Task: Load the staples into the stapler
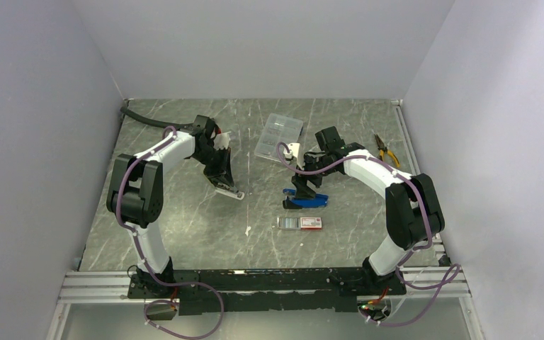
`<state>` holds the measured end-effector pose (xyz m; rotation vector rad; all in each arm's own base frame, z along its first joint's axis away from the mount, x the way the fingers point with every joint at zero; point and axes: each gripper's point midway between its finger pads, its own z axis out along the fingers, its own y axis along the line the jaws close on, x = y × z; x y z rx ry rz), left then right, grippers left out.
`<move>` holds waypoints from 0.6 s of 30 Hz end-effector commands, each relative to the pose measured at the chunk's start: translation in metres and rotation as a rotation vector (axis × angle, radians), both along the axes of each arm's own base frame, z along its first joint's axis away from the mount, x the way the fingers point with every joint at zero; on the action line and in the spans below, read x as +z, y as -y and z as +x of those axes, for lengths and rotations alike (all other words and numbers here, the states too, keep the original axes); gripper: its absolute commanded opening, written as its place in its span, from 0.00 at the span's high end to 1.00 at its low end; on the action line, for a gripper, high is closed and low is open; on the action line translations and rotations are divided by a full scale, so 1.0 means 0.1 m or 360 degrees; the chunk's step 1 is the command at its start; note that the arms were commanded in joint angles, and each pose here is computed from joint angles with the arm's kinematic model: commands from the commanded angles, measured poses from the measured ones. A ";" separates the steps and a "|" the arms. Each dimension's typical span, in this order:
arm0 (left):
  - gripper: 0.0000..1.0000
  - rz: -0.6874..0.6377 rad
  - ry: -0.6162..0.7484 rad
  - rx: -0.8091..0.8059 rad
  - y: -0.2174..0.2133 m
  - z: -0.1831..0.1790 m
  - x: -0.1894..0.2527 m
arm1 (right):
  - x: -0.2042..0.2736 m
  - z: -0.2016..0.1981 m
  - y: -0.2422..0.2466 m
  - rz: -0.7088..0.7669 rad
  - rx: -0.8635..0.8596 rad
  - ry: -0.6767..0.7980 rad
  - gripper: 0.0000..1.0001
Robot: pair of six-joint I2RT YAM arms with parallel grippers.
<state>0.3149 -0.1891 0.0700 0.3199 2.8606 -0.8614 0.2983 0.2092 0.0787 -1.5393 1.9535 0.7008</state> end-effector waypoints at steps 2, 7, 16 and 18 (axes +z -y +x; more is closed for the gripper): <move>0.97 -0.0022 0.0065 0.0009 0.02 0.11 0.09 | 0.02 0.00 0.00 -0.0007 0.0022 0.0021 0.18; 0.97 -0.0022 0.0066 0.0011 0.02 0.10 0.09 | 0.02 0.00 0.01 -0.0008 0.0020 0.0017 0.18; 0.97 -0.0020 0.0056 0.0021 0.02 0.11 0.07 | 0.02 0.00 0.01 -0.0011 0.0021 0.0017 0.18; 0.97 -0.0021 0.0055 0.0024 0.02 0.11 0.07 | 0.01 0.00 0.01 -0.0012 0.0021 0.0014 0.18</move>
